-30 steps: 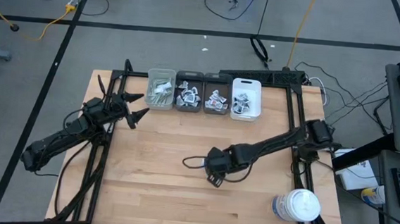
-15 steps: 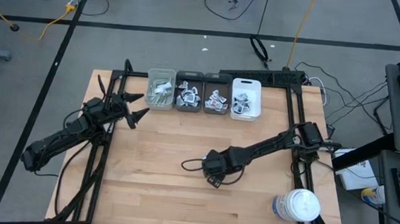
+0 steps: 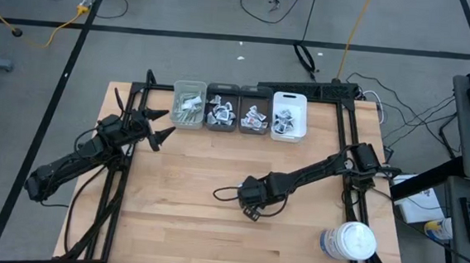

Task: Pick & Place First Aid Supplies
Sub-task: Put the alcohol pad into the white bin

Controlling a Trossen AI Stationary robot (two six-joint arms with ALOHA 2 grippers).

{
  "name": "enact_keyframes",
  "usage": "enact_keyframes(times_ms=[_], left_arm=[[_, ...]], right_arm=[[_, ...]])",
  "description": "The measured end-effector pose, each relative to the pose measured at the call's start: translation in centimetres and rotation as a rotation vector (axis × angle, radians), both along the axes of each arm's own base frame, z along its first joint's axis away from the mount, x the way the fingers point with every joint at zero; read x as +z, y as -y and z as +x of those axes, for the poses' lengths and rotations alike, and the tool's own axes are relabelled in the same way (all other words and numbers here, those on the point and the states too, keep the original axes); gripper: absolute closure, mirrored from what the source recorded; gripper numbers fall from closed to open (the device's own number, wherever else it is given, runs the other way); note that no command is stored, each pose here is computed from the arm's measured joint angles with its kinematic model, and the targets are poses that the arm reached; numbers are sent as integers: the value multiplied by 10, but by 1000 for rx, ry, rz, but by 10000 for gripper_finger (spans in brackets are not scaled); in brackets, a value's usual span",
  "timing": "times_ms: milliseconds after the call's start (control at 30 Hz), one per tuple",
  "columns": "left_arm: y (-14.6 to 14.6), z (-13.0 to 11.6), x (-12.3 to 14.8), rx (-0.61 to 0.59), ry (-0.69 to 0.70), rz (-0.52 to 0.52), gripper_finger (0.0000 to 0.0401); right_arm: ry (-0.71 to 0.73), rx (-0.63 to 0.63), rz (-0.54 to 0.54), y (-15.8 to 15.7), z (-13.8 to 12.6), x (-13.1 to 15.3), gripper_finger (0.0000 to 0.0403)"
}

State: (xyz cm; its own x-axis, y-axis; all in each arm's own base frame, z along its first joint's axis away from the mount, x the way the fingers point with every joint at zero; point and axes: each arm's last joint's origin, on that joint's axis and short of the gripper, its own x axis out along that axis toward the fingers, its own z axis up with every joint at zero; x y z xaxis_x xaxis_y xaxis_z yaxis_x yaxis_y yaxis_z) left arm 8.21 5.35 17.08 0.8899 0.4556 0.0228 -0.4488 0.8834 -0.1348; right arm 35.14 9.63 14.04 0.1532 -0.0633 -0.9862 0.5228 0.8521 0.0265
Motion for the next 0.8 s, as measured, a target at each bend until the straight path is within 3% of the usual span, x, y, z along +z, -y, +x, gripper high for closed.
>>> enact_keyframes(times_ms=[200, 600, 800], left_arm=[[0, 0, 0, 0, 0, 0, 9], [0, 0, 0, 0, 0, 0, 9], [0, 0, 0, 0, 0, 0, 9]], right_arm=[[-31, 29, -12, 8, -9, 17, 401], [-60, 240, -52, 49, -30, 112, 402], [-65, 308, 6, 72, -33, 145, 402]])
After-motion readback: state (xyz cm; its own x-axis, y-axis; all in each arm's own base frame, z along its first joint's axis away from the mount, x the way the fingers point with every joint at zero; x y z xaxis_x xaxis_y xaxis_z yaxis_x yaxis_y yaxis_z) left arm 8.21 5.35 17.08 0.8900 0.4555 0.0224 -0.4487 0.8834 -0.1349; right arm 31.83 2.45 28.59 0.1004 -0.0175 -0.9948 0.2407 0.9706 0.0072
